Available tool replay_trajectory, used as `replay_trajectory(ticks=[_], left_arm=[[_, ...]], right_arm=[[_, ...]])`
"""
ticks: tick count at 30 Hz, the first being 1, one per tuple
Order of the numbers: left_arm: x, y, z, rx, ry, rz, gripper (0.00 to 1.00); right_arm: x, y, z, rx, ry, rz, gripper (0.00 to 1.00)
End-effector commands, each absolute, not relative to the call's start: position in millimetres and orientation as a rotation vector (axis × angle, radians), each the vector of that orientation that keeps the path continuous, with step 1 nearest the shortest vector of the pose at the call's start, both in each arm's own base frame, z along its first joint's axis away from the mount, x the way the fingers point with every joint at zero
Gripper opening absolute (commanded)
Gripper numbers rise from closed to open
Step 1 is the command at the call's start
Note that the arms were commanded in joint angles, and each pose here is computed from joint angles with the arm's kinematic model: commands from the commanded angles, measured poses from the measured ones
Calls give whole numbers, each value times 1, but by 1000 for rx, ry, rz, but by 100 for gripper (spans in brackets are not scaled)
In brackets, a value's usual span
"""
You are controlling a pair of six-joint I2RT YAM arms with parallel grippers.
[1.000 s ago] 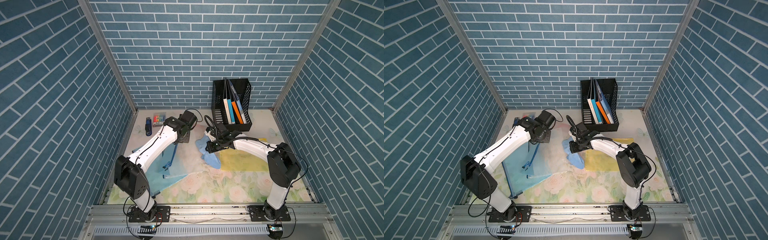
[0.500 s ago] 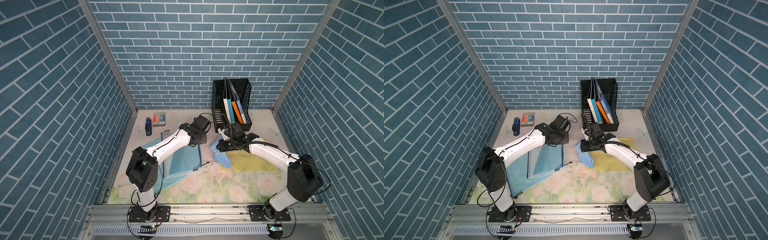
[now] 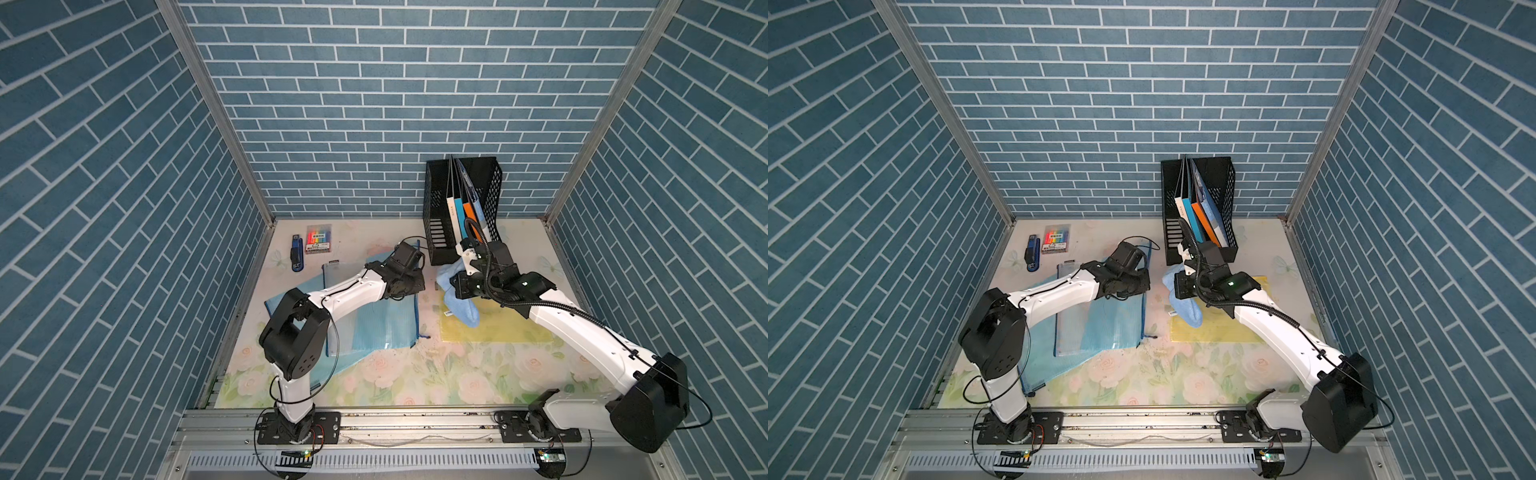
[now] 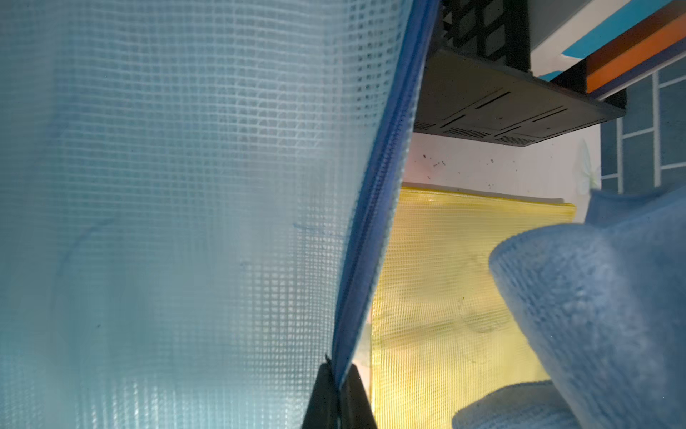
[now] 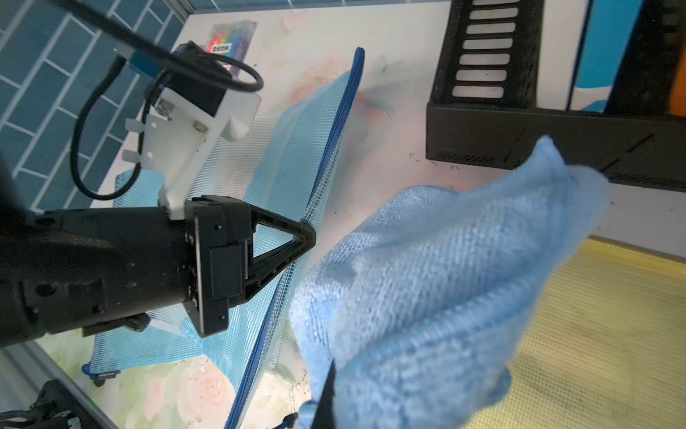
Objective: Wipe the document bag
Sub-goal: Adjust the document bag.
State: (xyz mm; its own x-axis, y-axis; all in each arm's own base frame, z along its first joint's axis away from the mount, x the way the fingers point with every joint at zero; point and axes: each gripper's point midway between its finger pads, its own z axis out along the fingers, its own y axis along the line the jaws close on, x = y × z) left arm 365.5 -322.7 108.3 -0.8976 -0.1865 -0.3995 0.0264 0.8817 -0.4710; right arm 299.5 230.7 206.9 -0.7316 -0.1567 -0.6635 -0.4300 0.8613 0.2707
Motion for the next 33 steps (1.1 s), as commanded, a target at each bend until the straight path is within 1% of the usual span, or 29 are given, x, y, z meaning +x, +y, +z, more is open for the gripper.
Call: replay_trajectory(ticks=[1, 7, 10, 12, 13, 17, 19, 20, 21, 23, 28, 31, 33], left_arm=[[366, -346, 100, -141, 2592, -771, 0], [368, -357, 78, -246, 2572, -885, 0], [367, -359, 66, -281, 2572, -923, 5], [367, -362, 59, -286, 2577, -939, 11], [366, -363, 55, -289, 2581, -943, 16], [366, -363, 49, -308, 2582, -953, 28], [366, -360, 49, -329, 2566, -963, 37], [365, -359, 48, -338, 2562, -963, 40], [365, -357, 50, -342, 2550, -971, 41], [367, -356, 58, -339, 2521, -989, 48], [373, -355, 97, -237, 2430, -1011, 73], [376, -337, 126, -214, 2360, -1000, 79], [377, -317, 141, -224, 2330, -987, 78]], right_arm=[[299, 212, 213, -434, 2363, 428, 7], [295, 208, 206, -440, 2385, 409, 7], [295, 206, 205, -446, 2389, 399, 7], [294, 205, 204, -453, 2392, 388, 7], [294, 205, 202, -458, 2396, 384, 7], [293, 205, 197, -475, 2410, 374, 7], [293, 204, 195, -477, 2414, 367, 7], [293, 204, 194, -479, 2413, 365, 7], [293, 203, 195, -479, 2412, 361, 7], [294, 203, 195, -483, 2409, 356, 7], [295, 202, 201, -495, 2402, 341, 7], [295, 204, 206, -510, 2396, 345, 7], [295, 207, 208, -530, 2401, 355, 7]])
